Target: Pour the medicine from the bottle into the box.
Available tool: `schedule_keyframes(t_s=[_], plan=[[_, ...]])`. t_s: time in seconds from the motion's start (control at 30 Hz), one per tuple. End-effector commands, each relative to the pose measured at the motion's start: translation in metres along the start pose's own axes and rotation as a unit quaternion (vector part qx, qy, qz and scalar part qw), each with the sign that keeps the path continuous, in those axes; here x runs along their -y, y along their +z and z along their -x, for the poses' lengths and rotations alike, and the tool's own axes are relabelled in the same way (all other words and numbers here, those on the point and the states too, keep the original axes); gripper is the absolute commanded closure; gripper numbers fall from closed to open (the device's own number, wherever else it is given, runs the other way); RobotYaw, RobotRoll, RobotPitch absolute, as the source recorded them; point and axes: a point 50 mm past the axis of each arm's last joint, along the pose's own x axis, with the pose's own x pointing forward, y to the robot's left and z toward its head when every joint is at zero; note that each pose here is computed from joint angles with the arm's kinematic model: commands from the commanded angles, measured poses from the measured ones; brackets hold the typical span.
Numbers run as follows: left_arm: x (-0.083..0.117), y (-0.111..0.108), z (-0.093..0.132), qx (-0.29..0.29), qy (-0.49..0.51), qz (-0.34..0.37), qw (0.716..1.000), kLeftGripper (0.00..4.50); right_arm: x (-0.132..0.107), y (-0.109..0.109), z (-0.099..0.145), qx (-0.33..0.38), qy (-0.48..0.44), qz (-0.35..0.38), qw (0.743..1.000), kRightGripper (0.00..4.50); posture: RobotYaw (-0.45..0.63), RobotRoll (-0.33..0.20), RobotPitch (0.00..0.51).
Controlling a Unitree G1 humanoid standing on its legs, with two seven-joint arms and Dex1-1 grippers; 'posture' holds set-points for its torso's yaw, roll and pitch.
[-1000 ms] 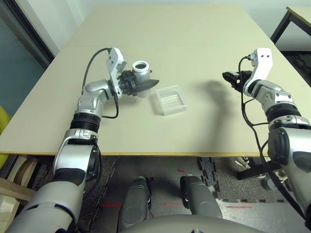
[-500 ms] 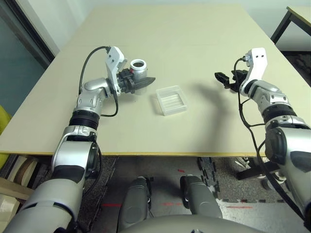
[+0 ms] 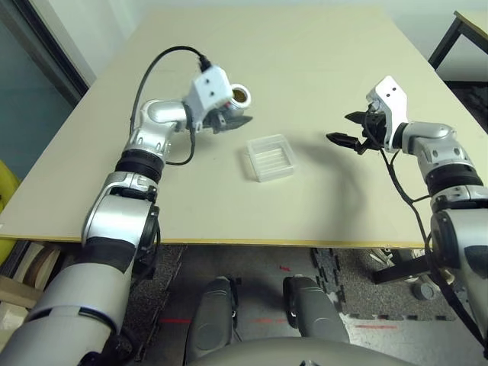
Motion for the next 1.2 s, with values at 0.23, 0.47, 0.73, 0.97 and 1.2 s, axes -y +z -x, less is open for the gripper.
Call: schedule_keyframes(t_s=[0.23,0.47,0.73,0.97,1.2], plan=[[-0.010,0.024,-0.034,-0.069,-0.110,-0.467,0.874,1.79,-0.009,0.004,-0.012,0.052,0.010,-0.093,0.994,0.00,-0.18,0.000,0.114],[-0.011,0.036,-0.054,-0.097,-0.140,-0.588,0.791,1.79,-0.012,0.002,-0.014,0.078,-0.001,-0.134,0.988,0.00,-0.24,0.000,0.113],[-0.015,0.048,-0.060,-0.099,-0.129,-0.561,0.811,1.79,-0.013,-0.001,-0.010,0.084,-0.015,-0.152,0.985,0.00,-0.25,0.000,0.105],[-0.026,0.050,-0.049,-0.085,-0.107,-0.304,0.943,1.79,-0.015,0.002,-0.012,0.073,0.003,-0.109,0.991,0.00,-0.21,0.000,0.098],[-0.056,0.048,-0.027,0.050,-0.043,0.178,0.982,1.79,-0.019,0.008,-0.012,0.072,0.049,-0.021,0.996,0.00,-0.18,0.000,0.083]])
